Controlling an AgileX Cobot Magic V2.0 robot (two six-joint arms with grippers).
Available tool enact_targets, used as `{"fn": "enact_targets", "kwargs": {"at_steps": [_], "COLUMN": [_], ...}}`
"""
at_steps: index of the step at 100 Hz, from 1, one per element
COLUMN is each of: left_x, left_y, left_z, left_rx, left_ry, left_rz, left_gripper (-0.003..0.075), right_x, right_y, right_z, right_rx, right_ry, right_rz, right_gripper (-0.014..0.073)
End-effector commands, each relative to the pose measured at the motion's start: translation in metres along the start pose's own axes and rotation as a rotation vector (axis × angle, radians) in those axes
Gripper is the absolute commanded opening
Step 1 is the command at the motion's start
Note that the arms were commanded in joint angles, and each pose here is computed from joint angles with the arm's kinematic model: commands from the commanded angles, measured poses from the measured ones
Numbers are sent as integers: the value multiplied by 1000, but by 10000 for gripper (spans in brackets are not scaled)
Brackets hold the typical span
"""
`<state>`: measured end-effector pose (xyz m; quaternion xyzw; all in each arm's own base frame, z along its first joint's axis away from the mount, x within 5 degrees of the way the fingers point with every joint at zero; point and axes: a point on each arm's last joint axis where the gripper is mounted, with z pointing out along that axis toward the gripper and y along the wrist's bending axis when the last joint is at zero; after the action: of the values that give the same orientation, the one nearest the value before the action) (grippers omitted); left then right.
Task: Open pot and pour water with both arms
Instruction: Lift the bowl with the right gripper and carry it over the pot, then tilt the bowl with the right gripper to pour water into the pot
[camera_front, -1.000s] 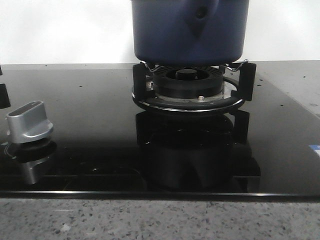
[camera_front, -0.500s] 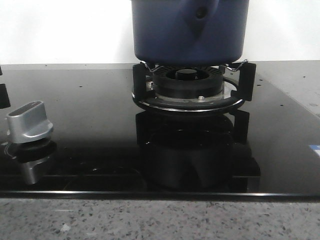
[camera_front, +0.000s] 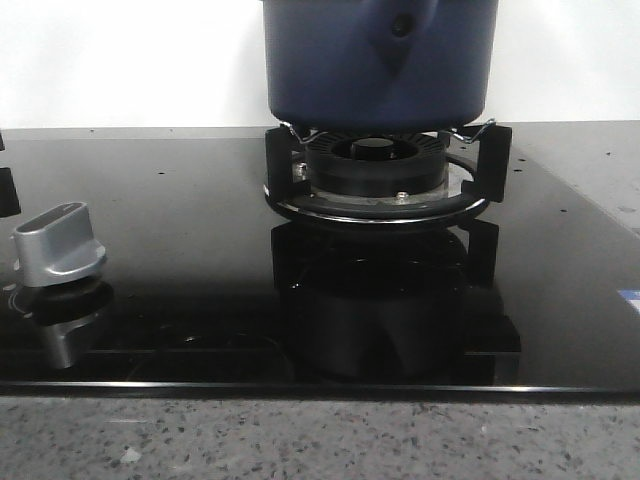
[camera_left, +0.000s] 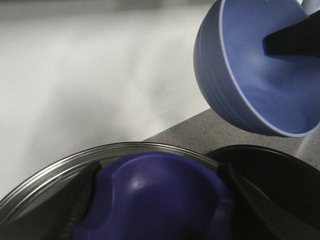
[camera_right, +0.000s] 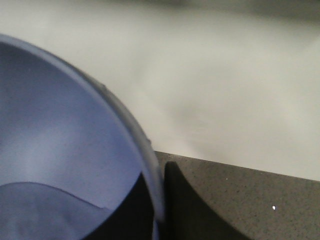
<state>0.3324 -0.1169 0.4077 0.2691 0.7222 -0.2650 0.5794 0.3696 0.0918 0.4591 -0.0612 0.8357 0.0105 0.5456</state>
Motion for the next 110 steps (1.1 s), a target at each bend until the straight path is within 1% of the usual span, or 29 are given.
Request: {"fn": "enact_targets", "kwargs": {"at_steps": [1,9,18,27,51,78,90,110], "left_x": [-28,-28,-28,-28,-28,-28,-28,-28], "left_y": [-9,-9,-9,-9,-9,-9,-9,-9], "left_z": [-18,-18,-18,-18,-18,-18,-18,-18], "left_rx": [-11,-11,-11,-11,-11,-11,-11,-11], "left_ry": [-114,-114,-114,-114,-114,-114,-114,-114], "left_rz": [-21,-21,-21,-21,-21,-21,-21,-21], "left_gripper": [284,284,284,284,284,284,284,284], "right_x": [-29,-31,-34,-35,-35,-38,-42,-53], "right_y": [0,7,16,21,18,16,15,19], "right_z": [-30,-32,-35,-37,-37,-38,-40,-44], "right_rx": [5,16,50,70,112,155,179,186], "right_ry": [-202,-231,-266,-283,-273,-306,-346,-473], "right_rz": [-48,-103,-203,-260,-297,-359,-407,-502], "right_gripper": [-46,-46,-46,-46,-46,-46,-46,-46]}}
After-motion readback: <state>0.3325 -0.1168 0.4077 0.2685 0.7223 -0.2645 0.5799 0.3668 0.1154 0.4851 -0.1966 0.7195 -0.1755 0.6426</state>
